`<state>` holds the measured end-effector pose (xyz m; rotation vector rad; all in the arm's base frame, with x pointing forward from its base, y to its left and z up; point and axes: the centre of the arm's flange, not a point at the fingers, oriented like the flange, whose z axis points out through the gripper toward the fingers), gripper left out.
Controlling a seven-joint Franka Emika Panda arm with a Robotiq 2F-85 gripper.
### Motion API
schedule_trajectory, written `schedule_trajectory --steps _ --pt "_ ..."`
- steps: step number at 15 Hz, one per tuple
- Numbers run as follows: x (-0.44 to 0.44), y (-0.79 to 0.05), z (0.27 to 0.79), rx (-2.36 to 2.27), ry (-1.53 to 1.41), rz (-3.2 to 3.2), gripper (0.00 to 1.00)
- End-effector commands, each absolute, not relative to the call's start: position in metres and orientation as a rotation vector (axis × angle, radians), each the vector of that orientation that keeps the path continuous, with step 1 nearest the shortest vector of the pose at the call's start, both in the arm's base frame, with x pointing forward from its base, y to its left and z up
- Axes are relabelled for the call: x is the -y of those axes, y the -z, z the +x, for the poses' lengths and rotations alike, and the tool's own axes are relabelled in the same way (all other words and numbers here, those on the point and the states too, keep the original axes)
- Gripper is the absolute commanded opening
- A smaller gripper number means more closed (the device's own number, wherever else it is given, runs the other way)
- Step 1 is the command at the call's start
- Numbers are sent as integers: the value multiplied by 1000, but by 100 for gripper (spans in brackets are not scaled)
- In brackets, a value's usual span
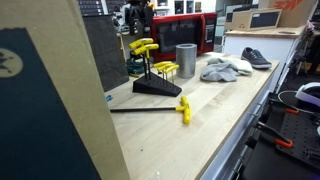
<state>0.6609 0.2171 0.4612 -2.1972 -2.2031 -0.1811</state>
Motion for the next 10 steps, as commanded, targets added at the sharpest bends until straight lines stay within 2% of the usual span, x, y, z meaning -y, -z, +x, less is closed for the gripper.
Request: schedule_trajectory --steps 1,3,4,6,10 --pt "-227 -462 676 2287 165 -2109 100" --pt "-230 -459 674 2299 161 -2079 100" --pt "-230 -457 674 2307 155 -2071 75" --pt "-229 -457 672 2317 143 -2063 66" --pt "-222 -462 668 2319 107 -2056 34"
